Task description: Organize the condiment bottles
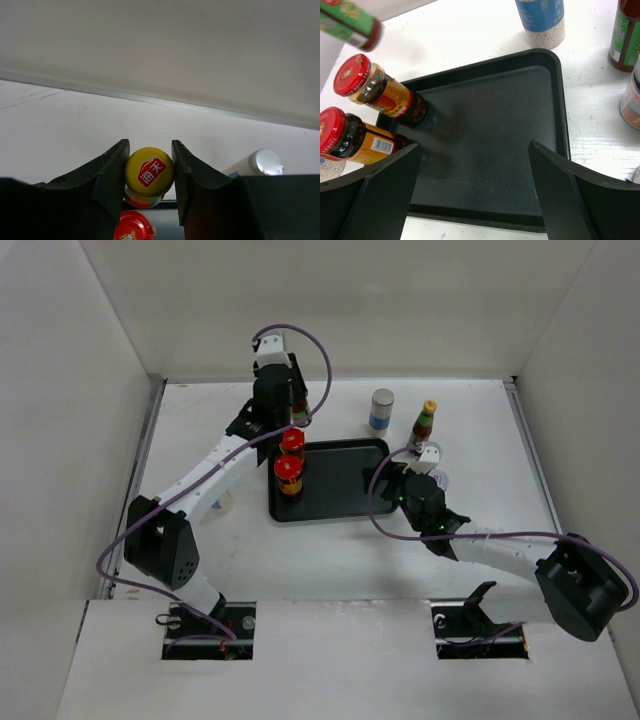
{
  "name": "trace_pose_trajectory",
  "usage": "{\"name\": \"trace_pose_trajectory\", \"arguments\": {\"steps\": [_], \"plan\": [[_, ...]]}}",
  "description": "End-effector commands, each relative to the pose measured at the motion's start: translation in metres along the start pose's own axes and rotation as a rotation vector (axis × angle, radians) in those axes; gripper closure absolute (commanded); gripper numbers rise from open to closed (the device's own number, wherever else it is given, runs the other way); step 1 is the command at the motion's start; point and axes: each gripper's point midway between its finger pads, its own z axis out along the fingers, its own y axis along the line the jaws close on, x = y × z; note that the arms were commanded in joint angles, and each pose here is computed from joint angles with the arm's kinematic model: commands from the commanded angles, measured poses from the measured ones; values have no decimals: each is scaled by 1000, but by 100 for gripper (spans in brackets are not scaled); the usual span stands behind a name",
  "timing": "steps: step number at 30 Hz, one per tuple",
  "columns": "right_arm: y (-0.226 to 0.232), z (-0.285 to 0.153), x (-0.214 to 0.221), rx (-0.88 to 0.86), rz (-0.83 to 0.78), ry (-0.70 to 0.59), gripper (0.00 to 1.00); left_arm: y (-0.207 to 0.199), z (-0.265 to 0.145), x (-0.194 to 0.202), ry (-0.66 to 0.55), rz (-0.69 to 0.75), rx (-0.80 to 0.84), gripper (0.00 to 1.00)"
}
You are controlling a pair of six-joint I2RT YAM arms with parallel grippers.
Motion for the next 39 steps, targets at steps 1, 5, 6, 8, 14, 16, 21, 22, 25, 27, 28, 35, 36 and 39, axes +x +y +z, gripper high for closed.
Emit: {"name": "trace_pose_trajectory", "arguments": {"steps": [1,5,6,8,14,16,21,22,25,27,28,35,36,39], "plan": [[14,-3,-27,-38,42,-76,5,-50,-4,-40,-123,-70,134,86],[15,-4,-27,-40,40,-80,5,-71,-2,-14,-83,-54,174,85],[15,-3,-26,-39,38,-76,5,-74,-3,-8,-72,-47,185,85],[14,-3,-28,-34,31,-79,5,-81,-6,4,-51,-41,199,85],[13,-6,-31,-36,39,-92,5,-86,-8,54,24,-4,212,85],[13,-6,-31,-38,45,-91,5,-86,-8,66,35,9,215,85],[11,-5,-30,-32,41,-88,5,-74,-7,85,60,28,193,84],[10,-5,-29,-30,41,-84,5,-71,-7,87,63,31,187,84],[13,-6,-31,-36,37,-92,5,-64,-8,95,67,39,179,83],[10,-4,-28,-30,38,-81,5,-61,-11,100,73,47,176,79],[11,-4,-29,-31,35,-80,5,-60,-13,103,73,54,174,73],[13,-4,-29,-32,31,-83,5,-54,-29,95,18,74,174,18],[13,-4,-29,-34,32,-85,5,-54,-30,90,6,75,174,15],[14,-3,-26,-37,33,-72,5,-57,-40,68,-37,71,180,8]]}}
